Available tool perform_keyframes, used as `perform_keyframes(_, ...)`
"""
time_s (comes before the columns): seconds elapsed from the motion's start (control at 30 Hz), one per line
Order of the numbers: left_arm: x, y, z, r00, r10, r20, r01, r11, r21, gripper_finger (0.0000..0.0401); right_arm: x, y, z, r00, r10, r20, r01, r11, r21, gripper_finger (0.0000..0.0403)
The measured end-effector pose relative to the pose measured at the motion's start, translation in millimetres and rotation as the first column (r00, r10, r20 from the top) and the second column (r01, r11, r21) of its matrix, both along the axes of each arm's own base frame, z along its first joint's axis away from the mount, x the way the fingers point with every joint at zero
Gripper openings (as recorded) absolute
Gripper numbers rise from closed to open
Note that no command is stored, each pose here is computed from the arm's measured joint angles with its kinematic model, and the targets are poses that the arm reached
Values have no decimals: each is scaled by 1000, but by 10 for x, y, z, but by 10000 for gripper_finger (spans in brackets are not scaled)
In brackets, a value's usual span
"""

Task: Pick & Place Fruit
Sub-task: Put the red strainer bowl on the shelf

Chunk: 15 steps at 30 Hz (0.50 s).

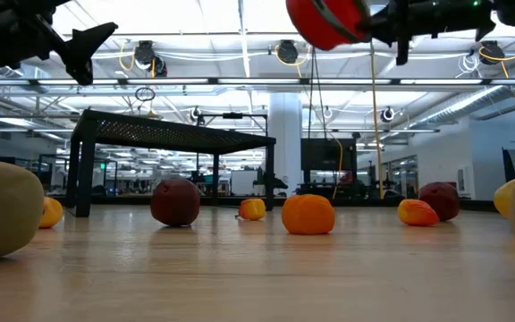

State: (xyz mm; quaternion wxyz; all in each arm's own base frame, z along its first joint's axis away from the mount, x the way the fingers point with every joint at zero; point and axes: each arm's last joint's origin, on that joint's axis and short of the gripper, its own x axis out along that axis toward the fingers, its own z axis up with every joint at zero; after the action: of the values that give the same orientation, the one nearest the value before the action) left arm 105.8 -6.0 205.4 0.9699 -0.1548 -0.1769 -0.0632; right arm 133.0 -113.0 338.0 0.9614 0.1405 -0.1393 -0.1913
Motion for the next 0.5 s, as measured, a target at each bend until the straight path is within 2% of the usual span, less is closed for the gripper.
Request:
perform_keyframes(0.1,-1,0,1,1000,-15,-1,15,999,-37,271,1,27,43,999,48,-14,-49,991,-128,10)
perform_keyframes(0.23,0,0,1,1000,-17,-2,17,999,-42,271,-10,71,118,994,107,-13,-106,948,-300,10)
perform_keyframes(0.5,0,0,1,1000,-17,-2,17,999,-43,271,-36,131,211,986,167,-2,-146,860,-488,10)
